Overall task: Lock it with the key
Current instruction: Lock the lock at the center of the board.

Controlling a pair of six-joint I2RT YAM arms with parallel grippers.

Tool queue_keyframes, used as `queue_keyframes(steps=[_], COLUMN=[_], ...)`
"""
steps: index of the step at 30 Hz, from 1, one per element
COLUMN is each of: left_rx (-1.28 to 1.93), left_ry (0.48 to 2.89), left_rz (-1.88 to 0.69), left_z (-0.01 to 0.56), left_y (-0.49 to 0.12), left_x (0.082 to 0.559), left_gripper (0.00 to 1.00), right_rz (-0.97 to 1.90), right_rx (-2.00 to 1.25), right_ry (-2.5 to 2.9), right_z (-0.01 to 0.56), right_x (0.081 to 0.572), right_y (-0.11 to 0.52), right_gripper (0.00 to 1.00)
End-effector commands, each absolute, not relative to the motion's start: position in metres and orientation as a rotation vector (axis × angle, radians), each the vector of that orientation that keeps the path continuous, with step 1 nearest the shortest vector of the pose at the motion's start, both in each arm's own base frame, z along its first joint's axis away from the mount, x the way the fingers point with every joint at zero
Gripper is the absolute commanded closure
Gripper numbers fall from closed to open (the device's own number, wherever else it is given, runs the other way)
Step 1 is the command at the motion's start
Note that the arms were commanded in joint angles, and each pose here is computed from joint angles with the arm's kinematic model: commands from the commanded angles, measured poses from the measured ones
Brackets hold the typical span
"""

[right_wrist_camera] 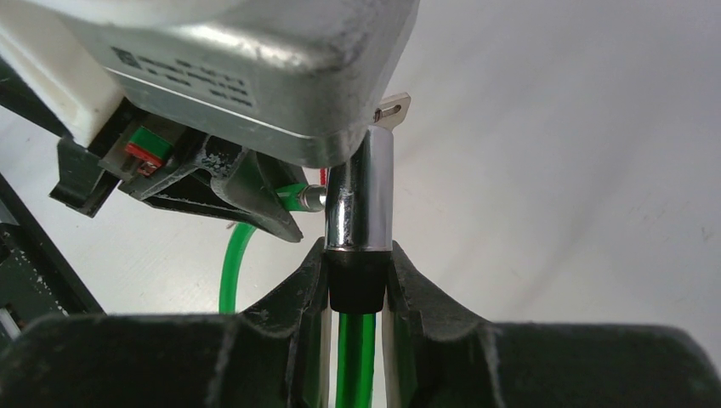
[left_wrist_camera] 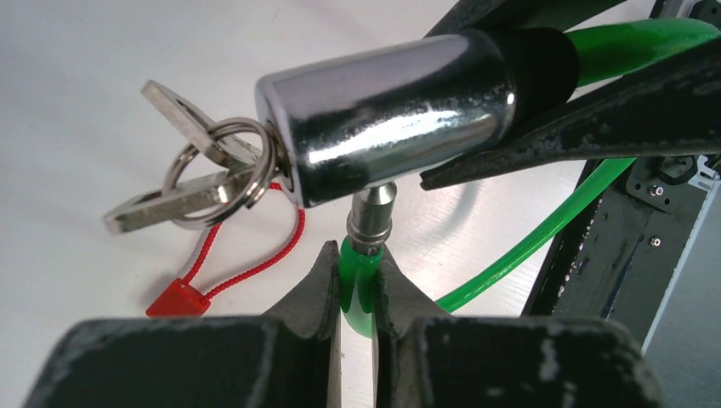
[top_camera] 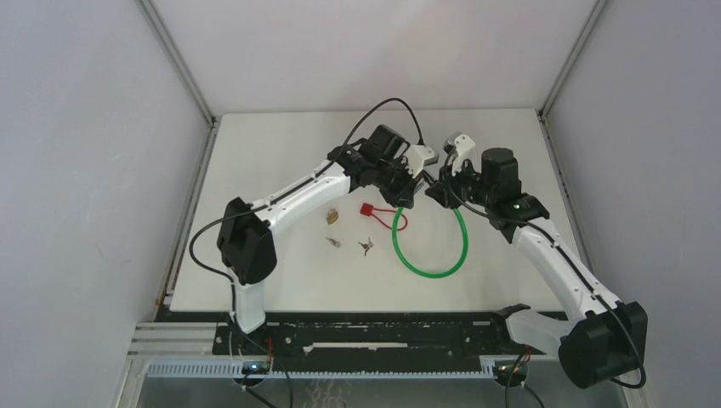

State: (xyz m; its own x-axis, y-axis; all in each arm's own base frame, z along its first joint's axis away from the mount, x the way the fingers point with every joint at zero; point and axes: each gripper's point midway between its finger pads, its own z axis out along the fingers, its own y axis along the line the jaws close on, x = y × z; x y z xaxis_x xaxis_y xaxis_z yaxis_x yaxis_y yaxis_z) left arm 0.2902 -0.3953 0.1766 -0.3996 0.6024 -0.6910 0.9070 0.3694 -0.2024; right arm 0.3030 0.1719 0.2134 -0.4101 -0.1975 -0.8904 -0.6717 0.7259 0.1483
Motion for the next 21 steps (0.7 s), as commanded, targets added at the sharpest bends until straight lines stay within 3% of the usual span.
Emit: queue_keyframes(steps=[1, 21], left_rx=[1.316, 1.312], left_ry=[1.985, 1.968], left_rz=[-0.904, -0.936], left_z=[0.2193, 0.2281], left_y=[-0.4167, -0.4240], left_x=[0.2791, 0.2808], left_gripper=[1.00, 1.00], right_rz=[0.570, 0.571], right_rx=[-0.678, -0.693], right_ry=[1.859, 1.865], right_z=[0.2360, 0.2327], right_x=[0.3115, 0.3104], right_y=[0.1726, 0.1758], right_gripper=[1.00, 1.00])
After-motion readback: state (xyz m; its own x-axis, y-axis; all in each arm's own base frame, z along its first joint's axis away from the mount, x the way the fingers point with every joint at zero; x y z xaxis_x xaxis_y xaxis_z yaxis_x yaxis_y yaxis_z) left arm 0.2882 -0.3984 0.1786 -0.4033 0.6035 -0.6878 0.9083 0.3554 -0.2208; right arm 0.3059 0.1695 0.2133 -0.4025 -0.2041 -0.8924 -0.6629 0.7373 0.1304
